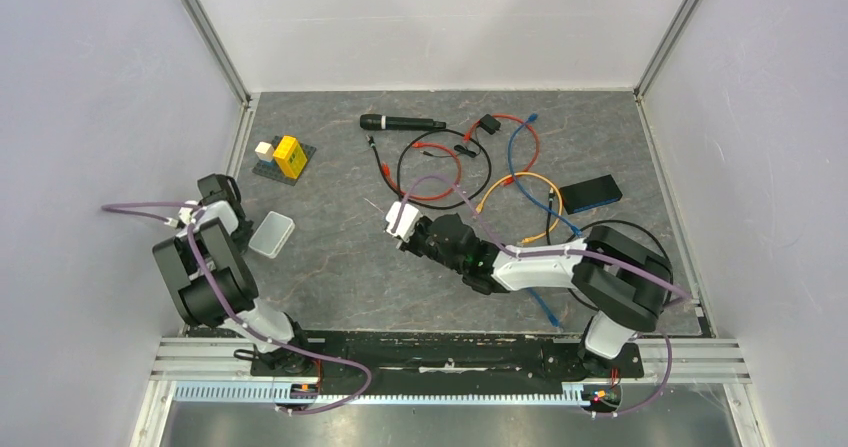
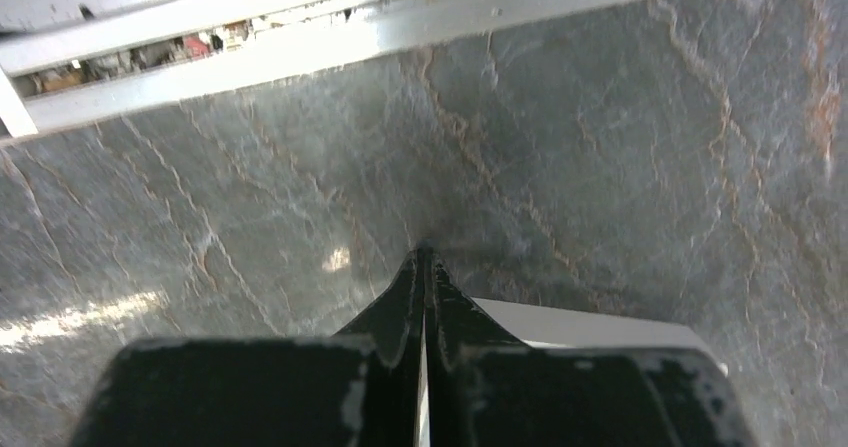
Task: Insert the plug into the switch port
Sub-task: Move the switch port to the center of the board.
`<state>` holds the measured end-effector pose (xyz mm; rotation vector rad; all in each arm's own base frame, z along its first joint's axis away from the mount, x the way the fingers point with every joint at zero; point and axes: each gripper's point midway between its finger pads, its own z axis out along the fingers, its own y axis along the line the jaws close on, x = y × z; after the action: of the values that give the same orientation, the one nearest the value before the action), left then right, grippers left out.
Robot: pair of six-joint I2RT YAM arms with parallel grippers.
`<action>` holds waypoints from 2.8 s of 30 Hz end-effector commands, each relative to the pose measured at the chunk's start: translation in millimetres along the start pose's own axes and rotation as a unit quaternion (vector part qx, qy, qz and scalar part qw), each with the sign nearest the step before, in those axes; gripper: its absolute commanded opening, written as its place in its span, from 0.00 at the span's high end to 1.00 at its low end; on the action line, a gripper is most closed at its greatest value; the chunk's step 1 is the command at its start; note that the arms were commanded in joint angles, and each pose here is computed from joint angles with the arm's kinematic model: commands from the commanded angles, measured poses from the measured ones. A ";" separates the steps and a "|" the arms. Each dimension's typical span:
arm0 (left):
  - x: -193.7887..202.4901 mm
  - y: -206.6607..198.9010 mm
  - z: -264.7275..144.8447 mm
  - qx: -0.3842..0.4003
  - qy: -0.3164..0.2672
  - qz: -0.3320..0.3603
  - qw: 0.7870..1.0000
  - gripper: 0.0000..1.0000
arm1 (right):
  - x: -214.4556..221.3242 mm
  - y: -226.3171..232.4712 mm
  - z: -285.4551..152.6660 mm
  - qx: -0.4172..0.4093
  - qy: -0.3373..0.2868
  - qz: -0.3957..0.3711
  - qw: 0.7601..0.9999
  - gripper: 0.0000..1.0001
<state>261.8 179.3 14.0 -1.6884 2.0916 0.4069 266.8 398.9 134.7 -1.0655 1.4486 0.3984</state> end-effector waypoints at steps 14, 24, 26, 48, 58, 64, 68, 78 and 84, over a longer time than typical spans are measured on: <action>27.5 5.1 -18.5 -0.006 -0.002 -0.017 1.000 0.97 | -1.6 16.9 77.1 -0.088 0.010 -0.083 0.993 1.00; 45.4 -57.8 4.1 0.054 0.106 0.064 0.991 0.98 | 19.9 37.6 124.5 -0.128 0.033 -0.111 0.985 1.00; 46.8 -62.4 -4.1 0.079 0.113 0.071 0.988 0.98 | 22.9 40.0 131.5 -0.131 0.037 -0.110 0.985 1.00; 114.0 -53.5 -38.0 0.162 0.243 0.048 0.955 0.98 | 30.4 79.3 167.0 -0.106 0.069 -0.062 0.990 1.00; 122.5 -45.0 -35.5 0.148 0.255 0.045 0.955 0.98 | 32.3 84.8 161.7 -0.100 0.065 -0.019 0.993 1.00; 127.7 -43.2 -35.6 0.150 0.263 0.042 0.952 0.98 | 27.9 95.6 162.9 -0.110 0.065 -0.004 0.992 1.00; 128.8 -41.5 -33.0 0.147 0.262 0.046 0.953 0.98 | 26.6 101.6 160.9 -0.115 0.065 0.006 0.991 1.00; 132.2 -39.8 -33.0 0.151 0.264 0.045 0.952 0.98 | 25.8 106.1 151.9 -0.116 0.070 0.052 0.989 1.00; 138.2 -37.3 -32.6 0.152 0.272 0.041 0.949 0.98 | 19.1 110.6 154.8 -0.121 0.060 0.076 0.988 1.00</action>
<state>320.3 58.2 11.4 -1.4976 2.2929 -0.4552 290.0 555.4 24.1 -1.2332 1.6438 0.5381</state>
